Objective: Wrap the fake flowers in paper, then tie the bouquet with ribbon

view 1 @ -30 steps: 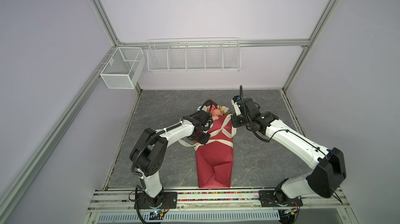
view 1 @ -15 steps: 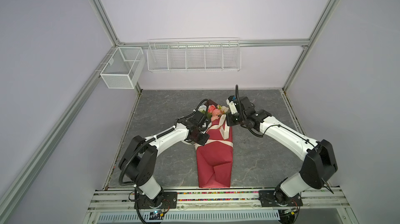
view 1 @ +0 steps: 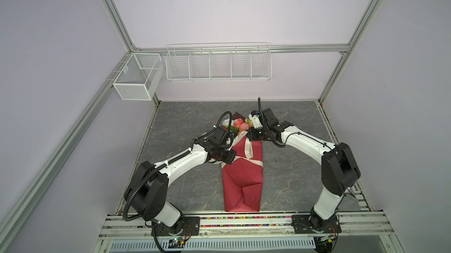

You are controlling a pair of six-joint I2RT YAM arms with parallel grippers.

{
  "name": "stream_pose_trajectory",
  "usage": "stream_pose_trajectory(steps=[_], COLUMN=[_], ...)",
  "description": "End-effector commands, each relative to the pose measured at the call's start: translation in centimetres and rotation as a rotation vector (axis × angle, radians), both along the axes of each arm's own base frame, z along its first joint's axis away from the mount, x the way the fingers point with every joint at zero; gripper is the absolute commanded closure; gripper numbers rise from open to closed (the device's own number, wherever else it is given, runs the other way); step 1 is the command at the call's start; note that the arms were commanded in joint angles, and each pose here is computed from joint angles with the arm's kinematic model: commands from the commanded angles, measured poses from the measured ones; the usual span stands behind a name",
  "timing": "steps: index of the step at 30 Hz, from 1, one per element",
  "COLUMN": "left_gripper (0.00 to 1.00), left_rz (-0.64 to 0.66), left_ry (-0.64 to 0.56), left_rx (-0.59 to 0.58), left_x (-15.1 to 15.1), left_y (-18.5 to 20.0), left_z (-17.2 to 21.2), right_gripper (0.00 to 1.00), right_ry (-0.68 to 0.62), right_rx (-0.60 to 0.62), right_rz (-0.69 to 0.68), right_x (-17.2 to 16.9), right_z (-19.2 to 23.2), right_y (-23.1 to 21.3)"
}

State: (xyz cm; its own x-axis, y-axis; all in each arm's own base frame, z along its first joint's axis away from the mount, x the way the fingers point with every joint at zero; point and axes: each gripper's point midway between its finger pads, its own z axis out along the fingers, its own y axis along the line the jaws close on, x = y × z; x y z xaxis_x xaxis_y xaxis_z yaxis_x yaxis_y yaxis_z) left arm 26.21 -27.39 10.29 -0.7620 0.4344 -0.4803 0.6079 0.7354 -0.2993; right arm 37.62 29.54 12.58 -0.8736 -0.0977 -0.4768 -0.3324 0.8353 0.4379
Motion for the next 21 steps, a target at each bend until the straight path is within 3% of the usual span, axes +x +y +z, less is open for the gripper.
stream_pose_trajectory(steps=[1,6,21], left_gripper=[1.00,1.00,1.00], left_rz=[0.000,0.009,0.034], left_ry=[-0.004,-0.026,-0.071], left_rx=[-0.051,-0.073,-0.132], left_x=[-0.2,-0.2,0.3], left_y=[-0.6,-0.4,-0.9], left_z=[0.8,1.3,2.6], right_gripper=[0.90,0.90,0.88], right_ry=[0.047,0.090,0.114], right_rx=[0.026,0.003,-0.163], right_rz=[-0.002,-0.002,0.197], right_x=[0.5,1.0,-4.7], right_z=[-0.7,-2.5,-5.9], right_y=[0.9,1.7,3.3])
